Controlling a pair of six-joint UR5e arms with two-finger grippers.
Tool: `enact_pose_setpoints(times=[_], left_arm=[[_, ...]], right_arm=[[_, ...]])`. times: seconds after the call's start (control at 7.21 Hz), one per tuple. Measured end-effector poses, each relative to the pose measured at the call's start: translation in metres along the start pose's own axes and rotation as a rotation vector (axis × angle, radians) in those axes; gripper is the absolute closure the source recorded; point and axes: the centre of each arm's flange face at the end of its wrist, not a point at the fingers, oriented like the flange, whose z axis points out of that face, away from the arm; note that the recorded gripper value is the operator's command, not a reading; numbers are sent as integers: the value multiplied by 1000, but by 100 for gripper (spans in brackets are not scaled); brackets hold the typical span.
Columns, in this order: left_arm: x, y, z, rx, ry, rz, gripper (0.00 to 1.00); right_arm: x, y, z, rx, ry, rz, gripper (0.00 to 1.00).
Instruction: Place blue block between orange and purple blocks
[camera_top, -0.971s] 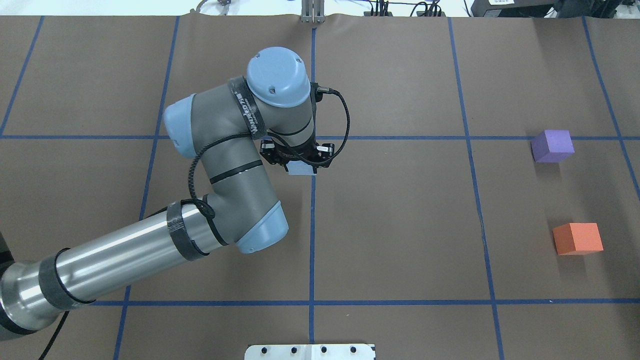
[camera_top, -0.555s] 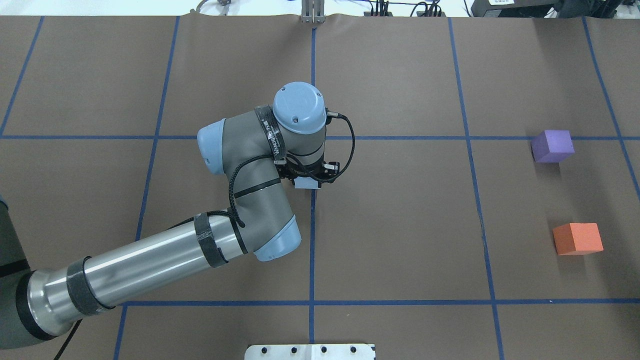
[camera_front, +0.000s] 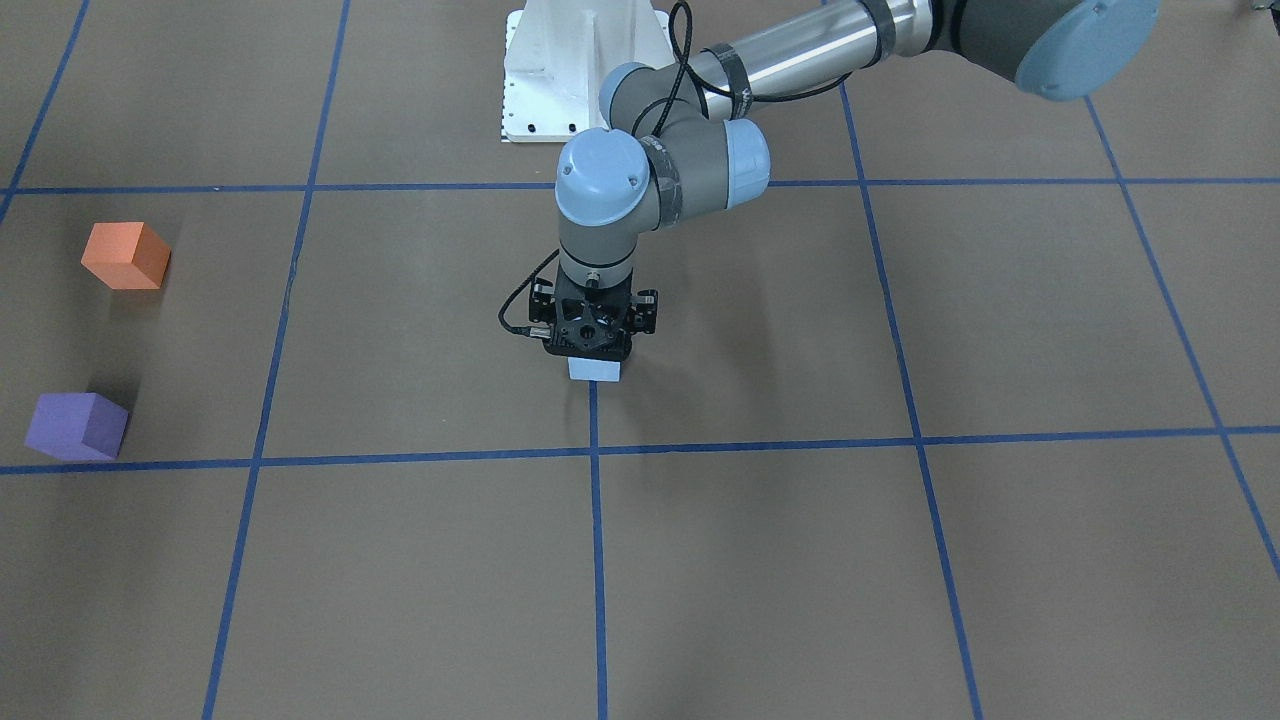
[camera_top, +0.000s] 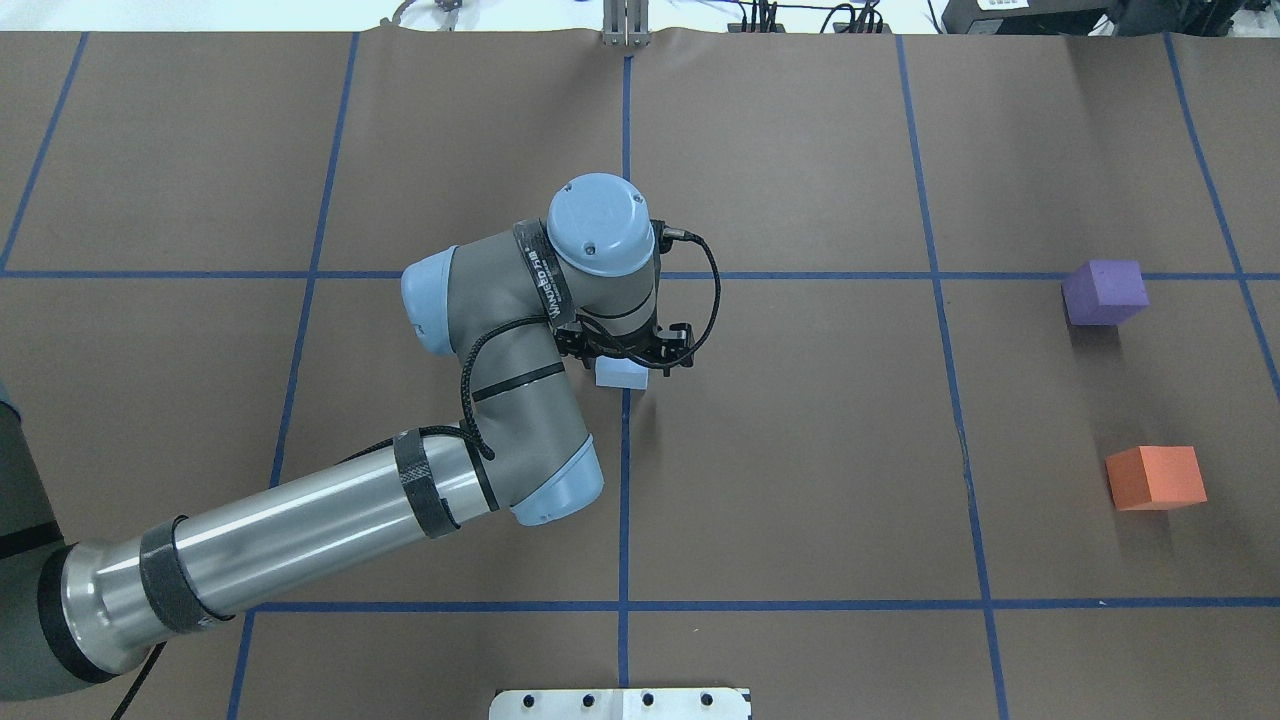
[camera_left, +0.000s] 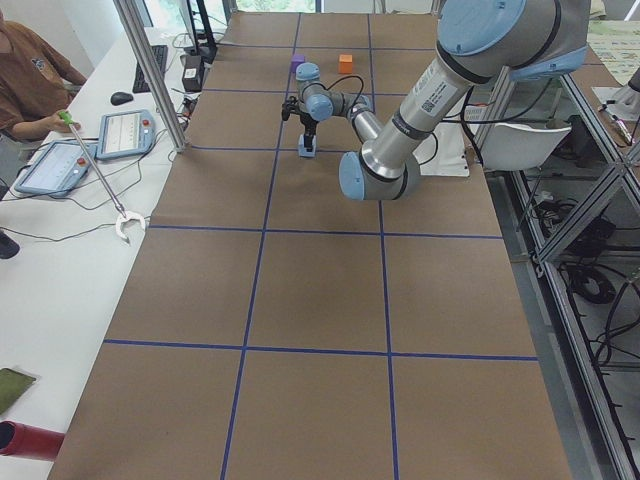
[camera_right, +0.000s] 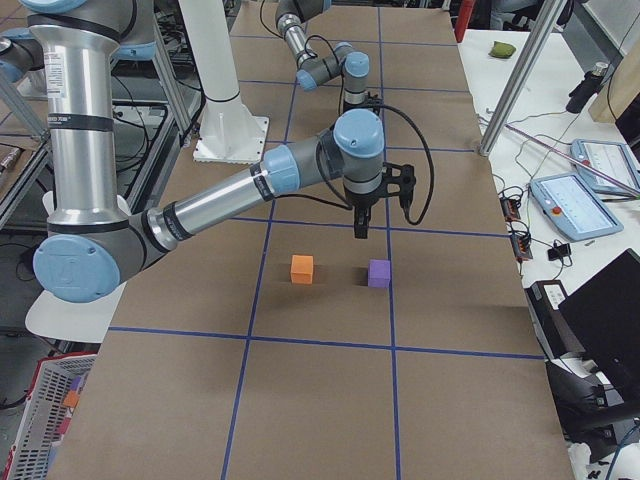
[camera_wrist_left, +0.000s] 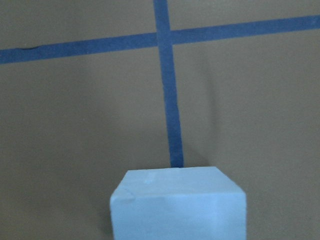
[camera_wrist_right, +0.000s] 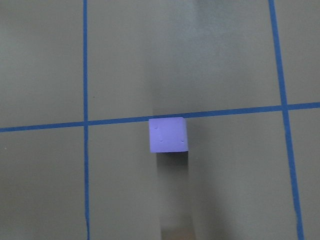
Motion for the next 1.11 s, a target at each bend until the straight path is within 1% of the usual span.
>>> enact_pose_setpoints(times=[0.14, 0.28, 0.42, 0.55, 0.69, 0.83, 1.11], left_arm=[[-5, -12, -22, 8, 29, -9, 0], [-22, -34, -54, -6, 63, -39, 0], [-50, -61, -91, -22, 87, -81, 0], [-90, -81, -120, -23, 95, -114, 0], [-138, -88, -134, -12, 87, -120, 0], [-193, -86, -141, 5, 69, -110, 0], [-308, -69, -157, 42, 19, -61, 0]], right_arm=[[-45, -12, -4, -21, 1, 5, 0], [-94, -20, -3, -42, -3, 17, 0], [-146, -22, 6, -59, -2, 35, 0], [-212, -17, 26, -71, 13, 49, 0], [-273, -3, 51, -76, 34, 46, 0], [-333, 15, 80, -79, 56, 29, 0], [-434, 39, 138, -89, 102, -6, 0]])
